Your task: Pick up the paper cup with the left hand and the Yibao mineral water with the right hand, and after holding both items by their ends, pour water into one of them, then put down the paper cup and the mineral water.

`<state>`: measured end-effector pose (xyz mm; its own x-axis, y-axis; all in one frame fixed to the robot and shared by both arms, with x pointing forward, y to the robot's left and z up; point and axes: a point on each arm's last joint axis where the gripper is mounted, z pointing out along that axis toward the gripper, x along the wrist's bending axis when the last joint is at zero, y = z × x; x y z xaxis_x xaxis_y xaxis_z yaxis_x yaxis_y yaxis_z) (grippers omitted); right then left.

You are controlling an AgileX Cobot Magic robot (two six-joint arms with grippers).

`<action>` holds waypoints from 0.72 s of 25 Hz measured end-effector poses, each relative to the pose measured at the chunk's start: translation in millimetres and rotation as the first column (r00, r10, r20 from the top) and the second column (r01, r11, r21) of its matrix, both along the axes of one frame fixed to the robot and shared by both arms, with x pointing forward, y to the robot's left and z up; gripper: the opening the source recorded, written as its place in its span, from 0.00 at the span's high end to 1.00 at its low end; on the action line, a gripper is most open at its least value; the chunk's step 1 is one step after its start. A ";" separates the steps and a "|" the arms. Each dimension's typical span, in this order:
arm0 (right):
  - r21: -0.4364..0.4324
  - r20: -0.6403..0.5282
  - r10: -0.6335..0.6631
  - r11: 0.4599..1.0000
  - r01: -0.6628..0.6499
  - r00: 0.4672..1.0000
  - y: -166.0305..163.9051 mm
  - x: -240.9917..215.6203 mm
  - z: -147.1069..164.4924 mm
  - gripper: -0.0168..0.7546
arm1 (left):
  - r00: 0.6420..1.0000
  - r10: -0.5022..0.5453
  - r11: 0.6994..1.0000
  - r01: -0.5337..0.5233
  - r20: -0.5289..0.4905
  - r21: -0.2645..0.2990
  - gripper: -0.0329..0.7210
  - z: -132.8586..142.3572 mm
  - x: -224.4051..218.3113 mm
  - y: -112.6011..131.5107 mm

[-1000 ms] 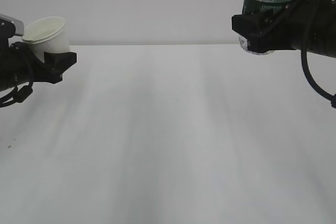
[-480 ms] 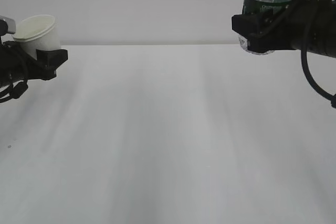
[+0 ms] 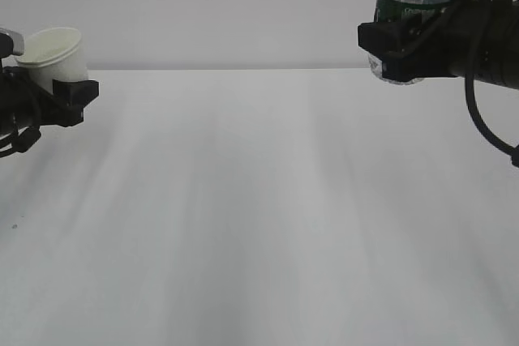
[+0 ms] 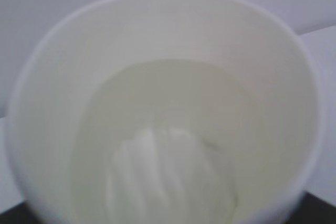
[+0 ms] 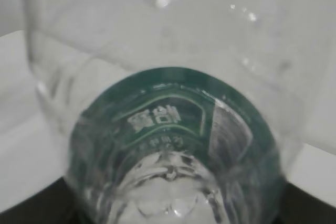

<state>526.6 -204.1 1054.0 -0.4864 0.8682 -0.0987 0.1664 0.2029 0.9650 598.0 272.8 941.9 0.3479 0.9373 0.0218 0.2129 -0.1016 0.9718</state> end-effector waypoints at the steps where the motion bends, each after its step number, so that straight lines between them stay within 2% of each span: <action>1: 0.000 0.000 0.000 1.000 0.000 1.000 0.0 0.0 0.0 0.42 | 1.000 0.002 1.000 -0.002 -0.001 0.001 0.37 -0.2 0.0 0.2; 14: 0.000 0.000 0.000 1.000 0.000 1.000 0.0 0.0 0.0 0.42 | 0.998 0.061 0.998 -0.061 -0.016 -0.029 0.37 -1.7 1.6 4.5; 18: 0.000 0.000 0.000 1.000 0.000 1.000 0.0 0.0 0.0 0.42 | 0.997 0.065 0.997 -0.067 -0.051 -0.031 0.37 -14.9 3.1 4.8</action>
<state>526.6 -204.1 1054.0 -0.4864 0.8682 -0.0987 0.1664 0.2029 0.9650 601.1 277.6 926.9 0.2852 0.9581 -0.0252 0.2660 -0.0539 0.9625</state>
